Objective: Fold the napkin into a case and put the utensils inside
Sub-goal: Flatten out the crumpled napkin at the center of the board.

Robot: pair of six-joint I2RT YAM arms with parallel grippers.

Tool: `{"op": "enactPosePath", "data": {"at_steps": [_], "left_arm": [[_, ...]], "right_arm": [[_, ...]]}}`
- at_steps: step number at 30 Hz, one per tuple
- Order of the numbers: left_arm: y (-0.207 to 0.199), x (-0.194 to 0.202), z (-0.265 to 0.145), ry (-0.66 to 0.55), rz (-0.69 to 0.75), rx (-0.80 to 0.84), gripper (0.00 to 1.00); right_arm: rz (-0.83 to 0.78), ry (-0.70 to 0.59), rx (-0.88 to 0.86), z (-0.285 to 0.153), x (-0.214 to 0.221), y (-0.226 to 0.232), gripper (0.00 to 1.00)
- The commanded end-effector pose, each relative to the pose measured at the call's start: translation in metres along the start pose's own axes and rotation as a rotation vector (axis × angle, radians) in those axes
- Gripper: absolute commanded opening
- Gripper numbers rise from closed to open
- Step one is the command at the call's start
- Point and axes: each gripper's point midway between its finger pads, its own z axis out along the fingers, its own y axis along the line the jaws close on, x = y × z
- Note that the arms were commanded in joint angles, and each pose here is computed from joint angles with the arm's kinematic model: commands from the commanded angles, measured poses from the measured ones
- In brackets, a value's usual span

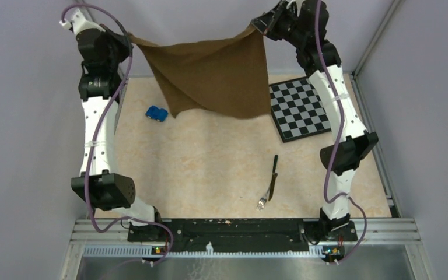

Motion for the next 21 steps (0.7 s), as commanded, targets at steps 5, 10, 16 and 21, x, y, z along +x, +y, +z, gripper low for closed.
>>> {"op": "enactPosePath", "data": {"at_steps": [5, 10, 16, 21], "left_arm": [[-0.007, 0.030, -0.038, 0.080, 0.102, 0.190, 0.00], [0.033, 0.088, -0.107, 0.189, 0.135, 0.153, 0.00], [0.136, 0.162, -0.172, 0.295, 0.146, -0.184, 0.00], [0.210, 0.202, -0.198, 0.344, 0.098, -0.506, 0.00]], "right_arm": [[0.025, 0.228, -0.028, -0.047, 0.109, 0.016, 0.00], [0.052, 0.452, -0.054, -0.117, 0.232, 0.024, 0.00], [0.135, 0.706, -0.078, -0.195, 0.345, 0.020, 0.00], [0.098, 0.895, -0.064, -0.241, 0.419, 0.005, 0.00]]}}
